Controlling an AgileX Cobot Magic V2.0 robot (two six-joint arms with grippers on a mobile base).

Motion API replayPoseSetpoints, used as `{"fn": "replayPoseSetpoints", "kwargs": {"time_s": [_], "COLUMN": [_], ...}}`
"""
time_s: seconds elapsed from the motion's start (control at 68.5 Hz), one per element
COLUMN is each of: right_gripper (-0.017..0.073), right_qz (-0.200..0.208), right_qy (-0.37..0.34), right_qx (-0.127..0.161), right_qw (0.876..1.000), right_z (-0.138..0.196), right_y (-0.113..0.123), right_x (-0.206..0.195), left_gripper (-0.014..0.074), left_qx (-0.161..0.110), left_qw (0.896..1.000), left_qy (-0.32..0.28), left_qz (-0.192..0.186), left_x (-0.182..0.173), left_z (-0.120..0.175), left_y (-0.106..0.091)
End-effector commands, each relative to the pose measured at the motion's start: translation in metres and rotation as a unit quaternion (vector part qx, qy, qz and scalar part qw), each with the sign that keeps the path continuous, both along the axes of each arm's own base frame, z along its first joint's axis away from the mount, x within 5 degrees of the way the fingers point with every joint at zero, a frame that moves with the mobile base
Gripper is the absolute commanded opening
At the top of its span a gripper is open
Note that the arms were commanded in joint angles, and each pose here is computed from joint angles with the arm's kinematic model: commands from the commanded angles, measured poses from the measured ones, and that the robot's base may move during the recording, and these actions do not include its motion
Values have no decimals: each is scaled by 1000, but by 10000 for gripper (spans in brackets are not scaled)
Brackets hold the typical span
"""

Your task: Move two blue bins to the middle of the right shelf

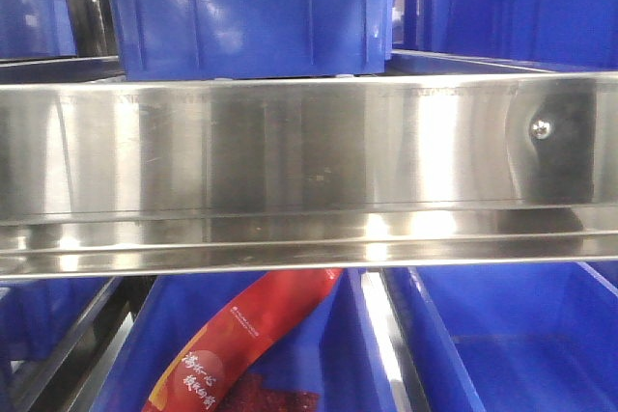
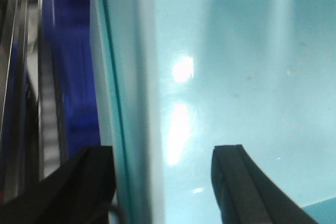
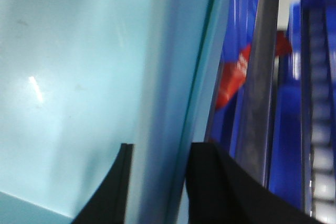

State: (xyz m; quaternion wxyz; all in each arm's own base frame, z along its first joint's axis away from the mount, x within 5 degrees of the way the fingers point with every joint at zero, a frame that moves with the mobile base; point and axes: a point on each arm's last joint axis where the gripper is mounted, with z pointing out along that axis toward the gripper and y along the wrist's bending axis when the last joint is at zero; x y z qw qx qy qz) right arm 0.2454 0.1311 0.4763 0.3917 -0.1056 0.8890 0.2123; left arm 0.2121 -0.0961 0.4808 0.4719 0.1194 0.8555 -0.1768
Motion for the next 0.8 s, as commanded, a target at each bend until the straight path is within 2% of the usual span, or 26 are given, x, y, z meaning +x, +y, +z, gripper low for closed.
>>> {"fn": "replayPoseSetpoints", "kwargs": {"time_s": [0.0,0.292,0.555,0.657,0.686,0.759,0.788], "right_gripper": [-154,-154,-154,-117,-95,13,87], "right_qz": [-5,-8,-8,-8,-8,-8,-8], "right_qy": [-28,32,60,64,64,64,65], "right_qx": [-6,-34,-50,-52,-52,-52,-53], "right_qw": [1000,999,997,997,997,997,996], "right_z": [-5,-63,-84,-87,-87,-87,-87], "right_y": [0,11,18,19,19,19,19], "right_x": [7,32,48,50,50,50,50], "left_gripper": [-111,-111,-104,-27,21,132,186], "left_qx": [21,60,77,84,84,86,87], "left_qw": [1000,991,987,986,986,986,986], "left_qy": [16,116,139,143,143,142,140], "left_qz": [-15,-14,-10,-10,-10,-10,-9], "left_x": [3,31,42,45,45,45,45], "left_z": [-12,-84,-107,-110,-110,-110,-110], "left_y": [-3,-14,-17,-18,-18,-17,-17]}}
